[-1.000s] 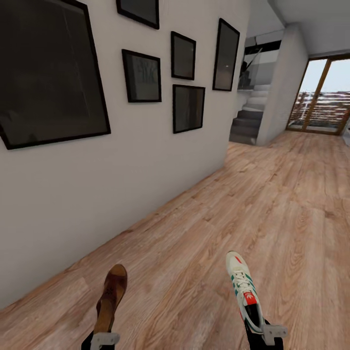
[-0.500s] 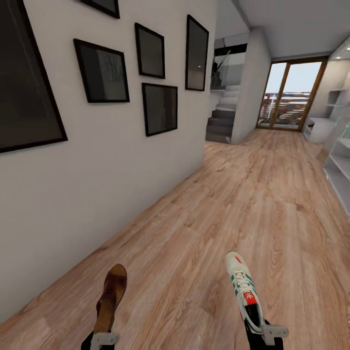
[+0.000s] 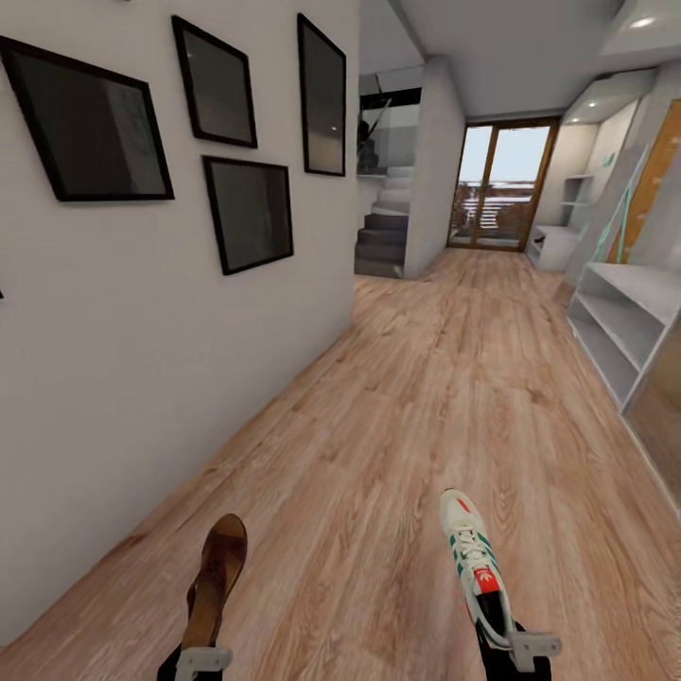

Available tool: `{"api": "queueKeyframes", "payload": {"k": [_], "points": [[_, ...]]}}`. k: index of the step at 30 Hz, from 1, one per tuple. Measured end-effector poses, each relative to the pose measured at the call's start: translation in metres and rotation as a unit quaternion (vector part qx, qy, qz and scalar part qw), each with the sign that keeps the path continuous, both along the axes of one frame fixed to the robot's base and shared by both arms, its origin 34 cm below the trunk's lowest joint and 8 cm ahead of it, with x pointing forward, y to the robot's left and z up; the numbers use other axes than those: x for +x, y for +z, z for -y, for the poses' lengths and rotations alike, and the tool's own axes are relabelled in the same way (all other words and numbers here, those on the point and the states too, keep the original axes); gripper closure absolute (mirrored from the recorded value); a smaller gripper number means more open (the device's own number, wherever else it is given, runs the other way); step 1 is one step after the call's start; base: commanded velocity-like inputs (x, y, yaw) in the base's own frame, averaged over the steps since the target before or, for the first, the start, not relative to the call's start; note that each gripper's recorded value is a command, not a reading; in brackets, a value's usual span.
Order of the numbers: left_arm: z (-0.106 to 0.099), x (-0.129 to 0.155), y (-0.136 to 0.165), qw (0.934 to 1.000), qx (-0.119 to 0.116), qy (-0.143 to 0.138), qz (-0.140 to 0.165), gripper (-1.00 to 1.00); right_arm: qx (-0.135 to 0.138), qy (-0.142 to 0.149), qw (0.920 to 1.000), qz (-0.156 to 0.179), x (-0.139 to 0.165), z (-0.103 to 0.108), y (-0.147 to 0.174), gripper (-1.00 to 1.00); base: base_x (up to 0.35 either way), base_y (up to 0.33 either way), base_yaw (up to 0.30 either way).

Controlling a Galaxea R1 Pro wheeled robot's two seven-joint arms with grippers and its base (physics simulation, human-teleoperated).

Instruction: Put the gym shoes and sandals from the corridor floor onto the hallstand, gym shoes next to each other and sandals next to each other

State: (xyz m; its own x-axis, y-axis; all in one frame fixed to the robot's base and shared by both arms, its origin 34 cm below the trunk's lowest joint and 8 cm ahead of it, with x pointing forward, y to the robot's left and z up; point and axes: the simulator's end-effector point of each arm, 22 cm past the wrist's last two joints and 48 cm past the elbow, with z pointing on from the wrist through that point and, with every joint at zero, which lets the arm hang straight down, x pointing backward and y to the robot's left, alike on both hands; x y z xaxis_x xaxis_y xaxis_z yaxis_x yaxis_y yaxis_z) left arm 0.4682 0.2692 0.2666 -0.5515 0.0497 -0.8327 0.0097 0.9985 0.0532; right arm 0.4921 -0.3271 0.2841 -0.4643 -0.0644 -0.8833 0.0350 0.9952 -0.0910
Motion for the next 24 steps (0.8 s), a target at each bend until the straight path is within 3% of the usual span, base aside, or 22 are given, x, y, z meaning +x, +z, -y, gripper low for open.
{"api": "queueKeyframes", "payload": {"k": [24], "points": [[-0.0011,0.0000,0.0000,1.0000,0.001,0.000,0.000,1.00,0.000,0.000,1.0000,0.000,0.0000,-0.0005,0.0000,1.00,0.339,0.000,-0.300]]}}
